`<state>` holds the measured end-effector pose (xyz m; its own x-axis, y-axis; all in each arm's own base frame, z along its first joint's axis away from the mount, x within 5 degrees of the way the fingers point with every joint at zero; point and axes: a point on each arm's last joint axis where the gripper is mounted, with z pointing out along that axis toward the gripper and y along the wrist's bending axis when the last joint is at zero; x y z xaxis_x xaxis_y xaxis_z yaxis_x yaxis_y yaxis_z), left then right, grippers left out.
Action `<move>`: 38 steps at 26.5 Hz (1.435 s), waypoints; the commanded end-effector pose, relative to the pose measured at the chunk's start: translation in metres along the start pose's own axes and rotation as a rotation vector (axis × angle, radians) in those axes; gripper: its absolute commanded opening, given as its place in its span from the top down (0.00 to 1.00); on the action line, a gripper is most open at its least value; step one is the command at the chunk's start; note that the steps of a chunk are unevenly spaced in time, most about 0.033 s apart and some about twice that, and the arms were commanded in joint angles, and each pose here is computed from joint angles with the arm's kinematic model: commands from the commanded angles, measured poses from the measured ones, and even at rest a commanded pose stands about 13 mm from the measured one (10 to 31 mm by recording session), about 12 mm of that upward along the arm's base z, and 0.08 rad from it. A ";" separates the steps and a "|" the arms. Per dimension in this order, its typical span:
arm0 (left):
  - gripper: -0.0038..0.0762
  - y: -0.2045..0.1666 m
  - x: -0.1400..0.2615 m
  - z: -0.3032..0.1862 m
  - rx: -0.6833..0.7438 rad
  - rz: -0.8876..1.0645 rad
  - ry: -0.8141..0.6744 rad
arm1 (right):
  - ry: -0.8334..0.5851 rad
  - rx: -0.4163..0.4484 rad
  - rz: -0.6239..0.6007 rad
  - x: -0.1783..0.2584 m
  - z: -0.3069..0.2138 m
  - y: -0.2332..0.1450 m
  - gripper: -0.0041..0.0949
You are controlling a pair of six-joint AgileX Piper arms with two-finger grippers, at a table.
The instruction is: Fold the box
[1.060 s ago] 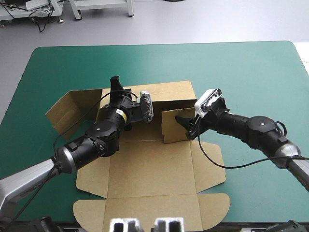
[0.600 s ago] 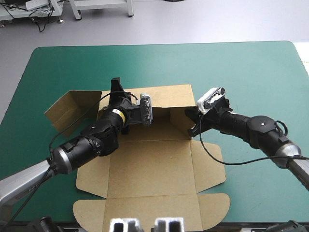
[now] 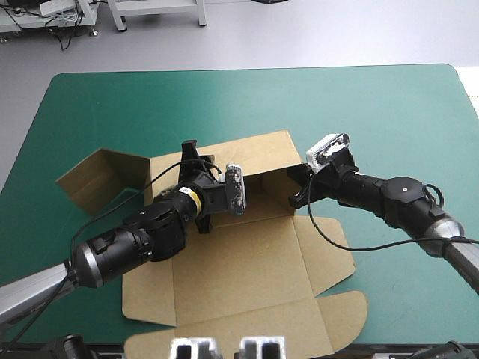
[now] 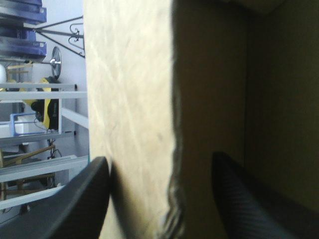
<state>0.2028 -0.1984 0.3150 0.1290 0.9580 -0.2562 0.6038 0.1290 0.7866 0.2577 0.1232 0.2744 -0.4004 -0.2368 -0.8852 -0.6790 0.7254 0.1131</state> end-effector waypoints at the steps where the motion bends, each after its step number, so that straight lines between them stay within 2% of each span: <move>1: 0.29 0.008 -0.010 -0.032 -0.034 -0.034 -0.096 | -0.023 -0.127 0.004 -0.009 -0.003 0.016 0.98; 8: 0.29 -0.013 -0.019 -0.087 0.024 -0.037 -0.130 | -0.026 -0.053 0.019 -0.009 -0.003 0.009 0.98; 10: 0.38 -0.020 -0.022 -0.096 0.042 -0.037 -0.133 | -0.028 -0.031 0.019 -0.009 -0.003 0.007 0.98; 12: 0.55 -0.020 -0.023 -0.102 0.046 -0.081 -0.155 | -0.027 -0.022 0.005 -0.011 -0.003 0.006 0.98; 15: 0.92 -0.012 -0.024 -0.112 0.061 -0.191 -0.194 | -0.027 -0.016 -0.015 -0.016 -0.004 0.006 0.98; 16: 0.96 -0.008 -0.025 -0.116 0.064 -0.213 -0.205 | -0.023 -0.014 -0.020 -0.017 -0.004 0.006 0.98; 21: 0.93 0.023 -0.030 -0.142 0.057 -0.298 -0.258 | 0.016 0.015 -0.060 -0.025 -0.007 0.003 0.98; 25: 0.93 0.051 -0.024 -0.163 0.045 -0.398 -0.239 | 0.049 0.046 -0.090 -0.031 -0.009 -0.001 0.98; 28: 0.93 0.076 -0.009 -0.170 0.022 -0.522 -0.172 | 0.071 0.065 -0.094 -0.036 -0.013 -0.005 0.98; 33: 0.93 0.116 0.034 -0.165 -0.113 -0.716 -0.004 | 0.135 0.069 -0.066 -0.043 -0.026 -0.019 0.98; 38: 0.93 0.129 0.069 -0.149 -0.079 -0.822 0.092 | 0.209 0.018 -0.066 -0.048 -0.041 -0.027 0.98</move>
<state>0.1664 -0.0923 0.4727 -0.4114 0.6147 -0.6729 0.4401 0.7805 0.4440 0.2748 0.0963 0.3122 -0.4860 -0.3946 -0.7798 -0.6757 0.7355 0.0489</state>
